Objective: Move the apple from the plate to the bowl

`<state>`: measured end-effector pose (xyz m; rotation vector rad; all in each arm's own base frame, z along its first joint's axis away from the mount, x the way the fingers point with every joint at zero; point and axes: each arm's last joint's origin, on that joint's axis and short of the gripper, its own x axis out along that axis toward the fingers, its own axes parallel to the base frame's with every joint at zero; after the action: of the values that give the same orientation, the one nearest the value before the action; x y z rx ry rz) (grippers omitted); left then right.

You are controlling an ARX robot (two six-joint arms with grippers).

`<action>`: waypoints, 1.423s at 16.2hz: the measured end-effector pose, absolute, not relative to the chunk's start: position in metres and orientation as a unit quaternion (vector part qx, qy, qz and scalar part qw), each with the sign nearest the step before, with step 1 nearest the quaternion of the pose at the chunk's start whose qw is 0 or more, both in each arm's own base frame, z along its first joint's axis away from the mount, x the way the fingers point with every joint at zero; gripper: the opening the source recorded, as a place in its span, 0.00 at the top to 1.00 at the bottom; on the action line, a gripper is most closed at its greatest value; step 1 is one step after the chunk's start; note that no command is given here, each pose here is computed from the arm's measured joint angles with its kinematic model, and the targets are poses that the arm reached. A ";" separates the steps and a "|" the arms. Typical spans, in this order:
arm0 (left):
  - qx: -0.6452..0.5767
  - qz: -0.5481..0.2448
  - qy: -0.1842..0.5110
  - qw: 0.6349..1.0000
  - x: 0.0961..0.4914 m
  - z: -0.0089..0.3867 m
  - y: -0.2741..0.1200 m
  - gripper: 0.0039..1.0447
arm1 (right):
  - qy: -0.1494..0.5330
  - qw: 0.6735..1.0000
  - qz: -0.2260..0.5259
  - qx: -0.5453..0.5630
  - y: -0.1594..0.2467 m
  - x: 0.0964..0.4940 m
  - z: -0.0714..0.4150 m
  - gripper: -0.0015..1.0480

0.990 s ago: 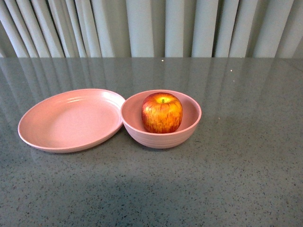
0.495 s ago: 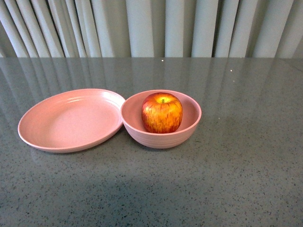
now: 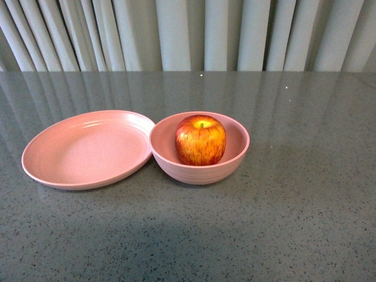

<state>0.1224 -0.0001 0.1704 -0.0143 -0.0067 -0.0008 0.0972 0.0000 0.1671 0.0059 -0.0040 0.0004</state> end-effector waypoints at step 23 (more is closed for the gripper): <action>-0.007 0.000 -0.002 1.000 0.097 0.168 0.000 0.78 | -0.002 1.000 0.000 0.003 0.000 0.097 0.167 0.06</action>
<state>0.0972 -0.0001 0.1676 -0.0139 -0.0044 -0.0004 0.0972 0.0000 0.1671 0.0059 -0.0044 0.0000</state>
